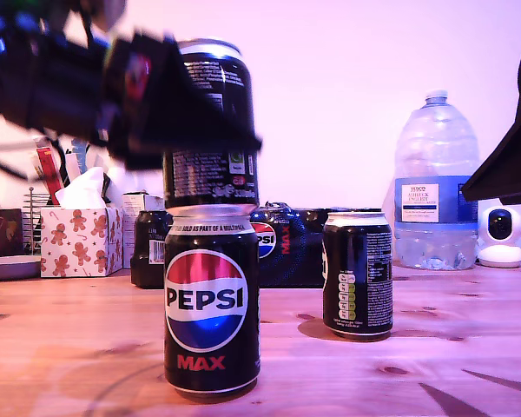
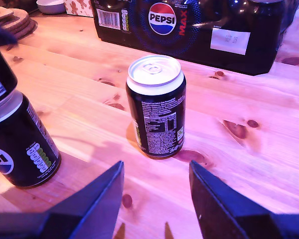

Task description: Stack up the Pepsi cans on top of each other

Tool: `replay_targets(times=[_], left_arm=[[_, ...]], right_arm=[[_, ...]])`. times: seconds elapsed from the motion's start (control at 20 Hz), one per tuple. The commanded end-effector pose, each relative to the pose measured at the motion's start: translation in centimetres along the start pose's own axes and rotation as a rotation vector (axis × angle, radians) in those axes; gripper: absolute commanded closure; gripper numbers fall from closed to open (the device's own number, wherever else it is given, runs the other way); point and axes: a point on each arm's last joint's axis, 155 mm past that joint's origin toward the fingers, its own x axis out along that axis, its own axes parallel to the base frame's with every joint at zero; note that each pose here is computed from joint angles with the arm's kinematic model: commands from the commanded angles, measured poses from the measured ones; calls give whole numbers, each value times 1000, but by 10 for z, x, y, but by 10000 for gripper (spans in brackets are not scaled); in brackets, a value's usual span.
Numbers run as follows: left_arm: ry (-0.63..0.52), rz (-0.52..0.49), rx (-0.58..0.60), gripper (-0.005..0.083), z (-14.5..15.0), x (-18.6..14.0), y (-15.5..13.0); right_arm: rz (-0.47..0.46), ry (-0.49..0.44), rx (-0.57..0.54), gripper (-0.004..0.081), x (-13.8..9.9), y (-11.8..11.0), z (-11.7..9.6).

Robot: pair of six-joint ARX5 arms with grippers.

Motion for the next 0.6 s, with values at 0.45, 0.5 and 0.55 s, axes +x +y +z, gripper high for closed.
replay_targets(times=[0.45,0.5,0.55], left_arm=[[-58,4,35,41,20,-9,-5],[-66,5,38,41,24,-11,-5],[-73,5,42,41,26,-12,-6]], right_arm=[[0,-1,1,402,0,0,-1],[0,-1,1,402,0,0,-1],[0,-1,1,402,0,0,-1]])
